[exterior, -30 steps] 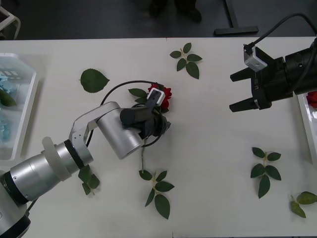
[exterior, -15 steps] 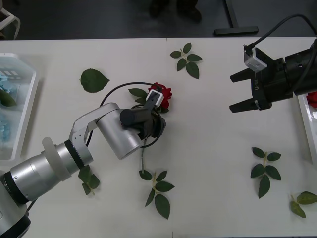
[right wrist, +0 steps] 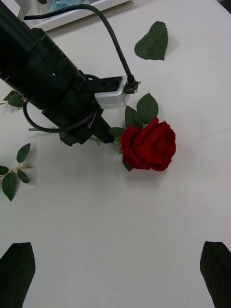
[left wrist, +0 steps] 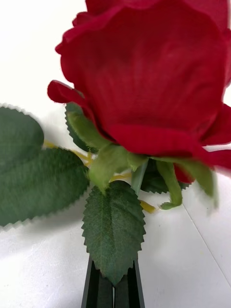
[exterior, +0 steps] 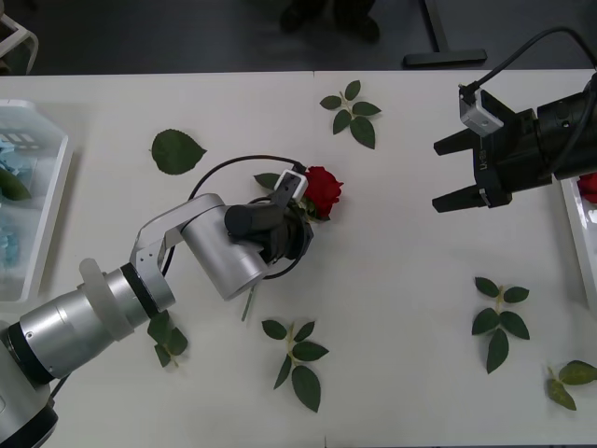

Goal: Place the red flowers into the right box and the blue flowers into the left box. If a person shows an open palm, hand one flower to the person first, then continue sorting.

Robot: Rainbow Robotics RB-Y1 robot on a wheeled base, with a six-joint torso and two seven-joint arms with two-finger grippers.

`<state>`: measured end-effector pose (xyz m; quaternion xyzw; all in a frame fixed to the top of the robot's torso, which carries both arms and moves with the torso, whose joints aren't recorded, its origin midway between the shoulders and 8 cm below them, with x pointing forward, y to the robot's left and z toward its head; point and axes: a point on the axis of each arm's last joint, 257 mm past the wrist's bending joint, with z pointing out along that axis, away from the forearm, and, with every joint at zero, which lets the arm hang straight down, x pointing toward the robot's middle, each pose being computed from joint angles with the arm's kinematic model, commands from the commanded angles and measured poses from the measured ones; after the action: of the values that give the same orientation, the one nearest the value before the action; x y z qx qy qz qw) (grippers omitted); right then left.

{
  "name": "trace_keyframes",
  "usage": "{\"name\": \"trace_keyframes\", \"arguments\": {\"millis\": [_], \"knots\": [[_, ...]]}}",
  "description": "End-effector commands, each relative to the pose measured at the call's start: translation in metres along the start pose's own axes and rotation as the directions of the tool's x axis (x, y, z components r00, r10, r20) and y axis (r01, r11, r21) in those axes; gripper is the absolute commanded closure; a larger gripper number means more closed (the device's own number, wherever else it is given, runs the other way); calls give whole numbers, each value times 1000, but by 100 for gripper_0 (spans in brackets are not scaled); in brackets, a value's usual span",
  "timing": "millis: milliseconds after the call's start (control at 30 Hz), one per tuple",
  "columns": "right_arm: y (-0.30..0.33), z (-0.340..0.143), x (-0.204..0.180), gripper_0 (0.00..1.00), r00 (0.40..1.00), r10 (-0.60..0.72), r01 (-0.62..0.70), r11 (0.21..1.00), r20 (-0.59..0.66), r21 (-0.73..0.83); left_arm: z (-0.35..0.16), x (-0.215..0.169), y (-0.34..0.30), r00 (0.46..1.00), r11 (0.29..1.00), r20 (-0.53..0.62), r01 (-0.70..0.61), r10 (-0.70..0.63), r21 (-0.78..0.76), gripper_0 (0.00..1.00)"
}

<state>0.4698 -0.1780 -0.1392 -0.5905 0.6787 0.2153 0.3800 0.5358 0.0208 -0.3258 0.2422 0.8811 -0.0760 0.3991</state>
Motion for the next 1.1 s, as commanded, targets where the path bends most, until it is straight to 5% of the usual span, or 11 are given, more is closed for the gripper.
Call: {"name": "trace_keyframes", "arguments": {"millis": [33, 333, 567, 1100], "knots": [[0, -14, 14, 0, 998, -13, 13, 1000, -53, 8, -3, -34, -18, 996, 998, 64, -61, 59, 31, 100], [-1, -16, 24, 0, 997, 8, -8, 1000, -72, 3, -21, -91, -39, 964, 986, 266, -16, -30, 169, 100], [1, -17, 27, 0, 997, 14, -15, 1000, -78, -5, -101, -175, -89, 845, 935, 526, -101, -100, 341, 100], [46, 0, 18, 0, 968, 243, -224, 951, 67, -214, -223, -234, -151, 612, 810, 690, -130, -388, 571, 100]]}}
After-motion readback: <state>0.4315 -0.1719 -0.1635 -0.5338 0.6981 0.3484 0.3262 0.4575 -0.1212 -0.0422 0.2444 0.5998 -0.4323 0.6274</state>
